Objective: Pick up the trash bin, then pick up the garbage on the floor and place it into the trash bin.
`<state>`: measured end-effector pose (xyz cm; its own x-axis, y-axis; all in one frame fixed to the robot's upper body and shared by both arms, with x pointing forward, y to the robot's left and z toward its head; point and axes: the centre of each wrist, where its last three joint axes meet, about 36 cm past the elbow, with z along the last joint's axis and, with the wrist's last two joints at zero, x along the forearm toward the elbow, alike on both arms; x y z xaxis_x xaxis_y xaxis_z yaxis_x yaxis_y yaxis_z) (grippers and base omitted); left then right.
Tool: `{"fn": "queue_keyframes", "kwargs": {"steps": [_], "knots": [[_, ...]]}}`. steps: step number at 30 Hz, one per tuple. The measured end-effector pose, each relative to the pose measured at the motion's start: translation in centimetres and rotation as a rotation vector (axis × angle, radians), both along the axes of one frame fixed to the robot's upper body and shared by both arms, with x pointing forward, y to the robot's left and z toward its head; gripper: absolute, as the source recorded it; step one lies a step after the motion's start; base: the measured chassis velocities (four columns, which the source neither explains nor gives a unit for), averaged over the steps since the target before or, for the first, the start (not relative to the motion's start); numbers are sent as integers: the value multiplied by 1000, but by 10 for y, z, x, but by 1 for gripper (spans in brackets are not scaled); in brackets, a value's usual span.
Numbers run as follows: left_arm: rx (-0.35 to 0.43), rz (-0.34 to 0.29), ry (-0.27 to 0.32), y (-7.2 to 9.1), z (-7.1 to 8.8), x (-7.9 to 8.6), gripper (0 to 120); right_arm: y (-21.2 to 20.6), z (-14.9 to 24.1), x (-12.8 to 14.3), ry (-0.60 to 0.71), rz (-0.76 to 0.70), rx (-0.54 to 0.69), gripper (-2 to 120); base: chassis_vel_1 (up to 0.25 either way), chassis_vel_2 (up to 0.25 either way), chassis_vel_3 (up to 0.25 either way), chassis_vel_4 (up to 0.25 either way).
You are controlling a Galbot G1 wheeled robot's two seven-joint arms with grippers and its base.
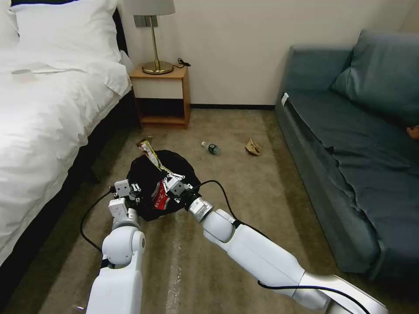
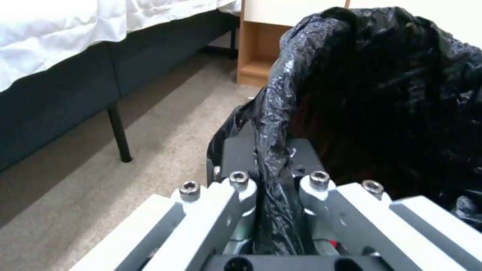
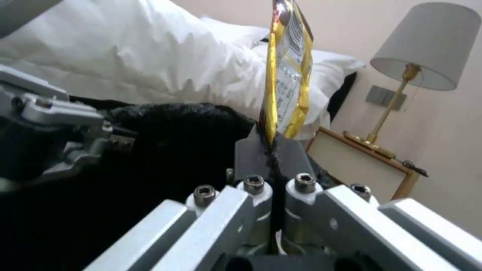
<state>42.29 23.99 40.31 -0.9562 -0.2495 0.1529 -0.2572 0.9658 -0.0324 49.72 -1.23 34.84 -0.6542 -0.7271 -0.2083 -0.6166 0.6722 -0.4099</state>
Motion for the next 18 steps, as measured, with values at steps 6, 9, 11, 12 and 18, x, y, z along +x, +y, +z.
{"fn": "queue_keyframes", "kwargs": {"steps": [6, 9, 11, 12, 18], "knots": [[1, 14, -5, 4, 2, 1, 5, -1, -4, -2, 11, 5, -7, 4, 0, 0, 0, 0], [2, 18, -2, 5, 1, 2, 5, -1, -4, -2, 12, 7, -8, 13, 0, 0, 0, 0], [0, 19, -1, 5, 1, 2, 5, -1, -4, -2, 13, 7, -7, 23, 0, 0, 0, 0], [0, 19, -1, 5, 1, 2, 5, -1, -4, -2, 13, 7, -7, 23, 0, 0, 0, 0], [-1, 25, 0, 4, 2, 3, 5, -2, -4, -2, 13, 8, -8, 52, 0, 0, 0, 0]]}}
